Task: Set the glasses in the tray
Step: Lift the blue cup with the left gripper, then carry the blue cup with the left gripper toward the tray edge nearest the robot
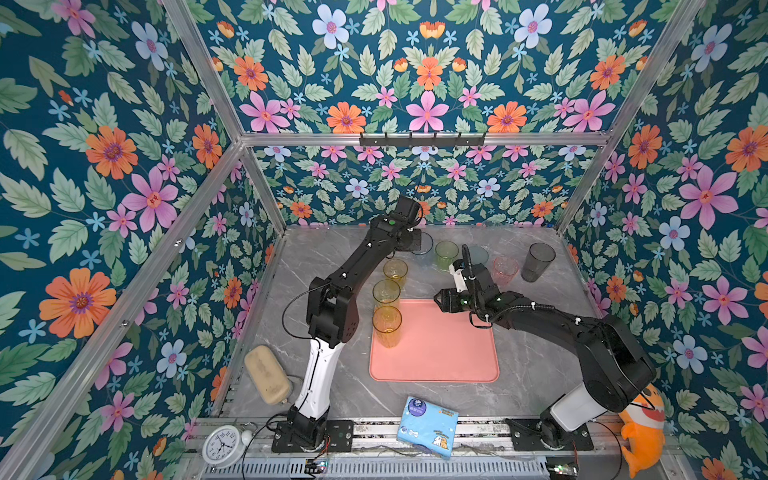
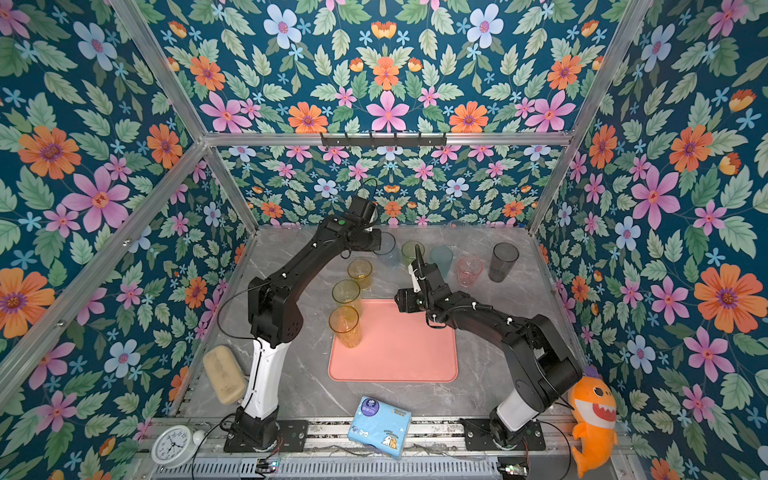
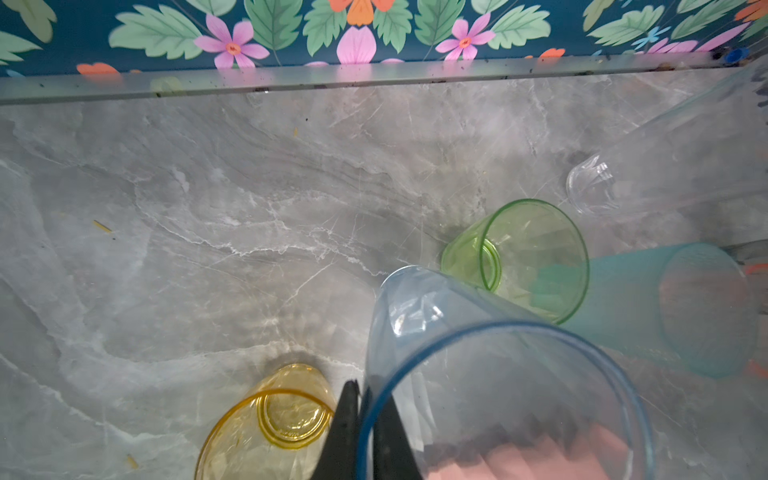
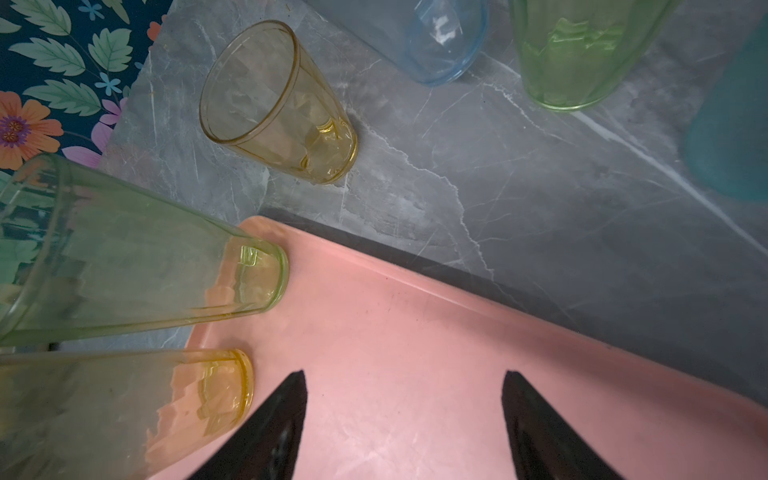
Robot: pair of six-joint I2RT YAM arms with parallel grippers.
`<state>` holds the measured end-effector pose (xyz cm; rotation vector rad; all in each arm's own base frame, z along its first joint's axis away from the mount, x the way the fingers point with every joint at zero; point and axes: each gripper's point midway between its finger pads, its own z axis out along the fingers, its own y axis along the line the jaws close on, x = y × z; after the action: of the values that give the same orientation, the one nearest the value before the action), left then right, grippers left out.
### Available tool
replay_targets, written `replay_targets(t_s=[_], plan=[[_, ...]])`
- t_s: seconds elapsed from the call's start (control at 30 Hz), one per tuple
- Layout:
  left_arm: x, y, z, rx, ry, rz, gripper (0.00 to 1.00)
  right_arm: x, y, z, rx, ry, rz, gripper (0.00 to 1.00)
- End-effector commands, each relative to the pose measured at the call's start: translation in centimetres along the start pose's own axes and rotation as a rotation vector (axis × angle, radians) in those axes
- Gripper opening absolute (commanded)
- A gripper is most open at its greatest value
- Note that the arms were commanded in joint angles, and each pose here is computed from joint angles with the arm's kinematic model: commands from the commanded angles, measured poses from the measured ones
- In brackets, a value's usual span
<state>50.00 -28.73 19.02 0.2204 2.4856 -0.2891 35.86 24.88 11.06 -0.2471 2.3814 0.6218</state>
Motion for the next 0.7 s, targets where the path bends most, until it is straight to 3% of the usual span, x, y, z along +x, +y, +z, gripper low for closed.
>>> replay_targets(t_s=[0.0,0.67], plan=[[-0.5,0.5,-1.7,-0.023,-0.011,0.008,0.03,-0.6,0.4,-0.4,-0.010,-0.016,-0.005,0.75],[-0.9,2.1,-13.1,-0.059,-0.046,0.028,0.02,-0.5,0.5,-0.3,-0.019,-0.015,0.001,0.75]])
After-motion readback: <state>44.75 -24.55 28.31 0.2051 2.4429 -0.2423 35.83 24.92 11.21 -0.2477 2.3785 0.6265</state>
